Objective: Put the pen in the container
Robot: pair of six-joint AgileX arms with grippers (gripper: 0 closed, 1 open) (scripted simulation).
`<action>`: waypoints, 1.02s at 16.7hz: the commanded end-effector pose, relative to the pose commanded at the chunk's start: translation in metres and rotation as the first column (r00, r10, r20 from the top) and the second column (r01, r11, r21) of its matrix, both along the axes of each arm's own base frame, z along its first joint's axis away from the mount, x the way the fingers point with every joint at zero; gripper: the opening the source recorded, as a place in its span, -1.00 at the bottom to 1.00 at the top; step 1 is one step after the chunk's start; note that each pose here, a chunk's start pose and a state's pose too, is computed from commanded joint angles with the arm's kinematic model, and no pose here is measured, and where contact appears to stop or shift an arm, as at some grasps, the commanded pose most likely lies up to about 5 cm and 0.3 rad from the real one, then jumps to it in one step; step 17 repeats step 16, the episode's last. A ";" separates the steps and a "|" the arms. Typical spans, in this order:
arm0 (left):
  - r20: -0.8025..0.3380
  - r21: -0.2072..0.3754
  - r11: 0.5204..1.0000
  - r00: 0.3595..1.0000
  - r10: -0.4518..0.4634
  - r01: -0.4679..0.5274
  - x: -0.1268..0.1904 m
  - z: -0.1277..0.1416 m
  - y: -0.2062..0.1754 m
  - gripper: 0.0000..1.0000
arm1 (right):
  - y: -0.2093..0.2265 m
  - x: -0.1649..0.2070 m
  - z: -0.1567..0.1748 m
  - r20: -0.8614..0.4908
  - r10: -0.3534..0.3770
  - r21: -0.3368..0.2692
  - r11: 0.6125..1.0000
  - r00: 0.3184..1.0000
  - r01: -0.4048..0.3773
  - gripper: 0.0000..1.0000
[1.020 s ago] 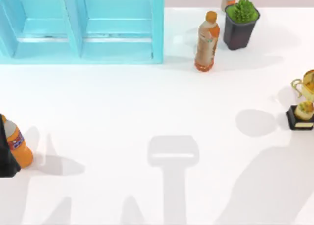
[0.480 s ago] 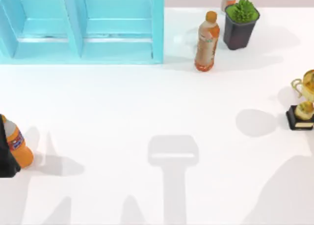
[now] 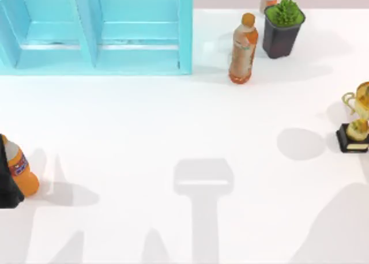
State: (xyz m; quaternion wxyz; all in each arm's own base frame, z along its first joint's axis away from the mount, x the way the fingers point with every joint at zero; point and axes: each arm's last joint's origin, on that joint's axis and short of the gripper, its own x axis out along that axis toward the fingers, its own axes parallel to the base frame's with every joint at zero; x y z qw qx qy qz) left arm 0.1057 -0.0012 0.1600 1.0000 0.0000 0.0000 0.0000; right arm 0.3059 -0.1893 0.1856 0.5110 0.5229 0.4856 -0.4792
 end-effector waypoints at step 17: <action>0.000 0.000 1.000 1.000 0.000 0.000 0.000 0.000 0.000 1.00 | 0.000 0.000 0.000 0.000 0.000 0.000 1.000 1.000 0.000 1.00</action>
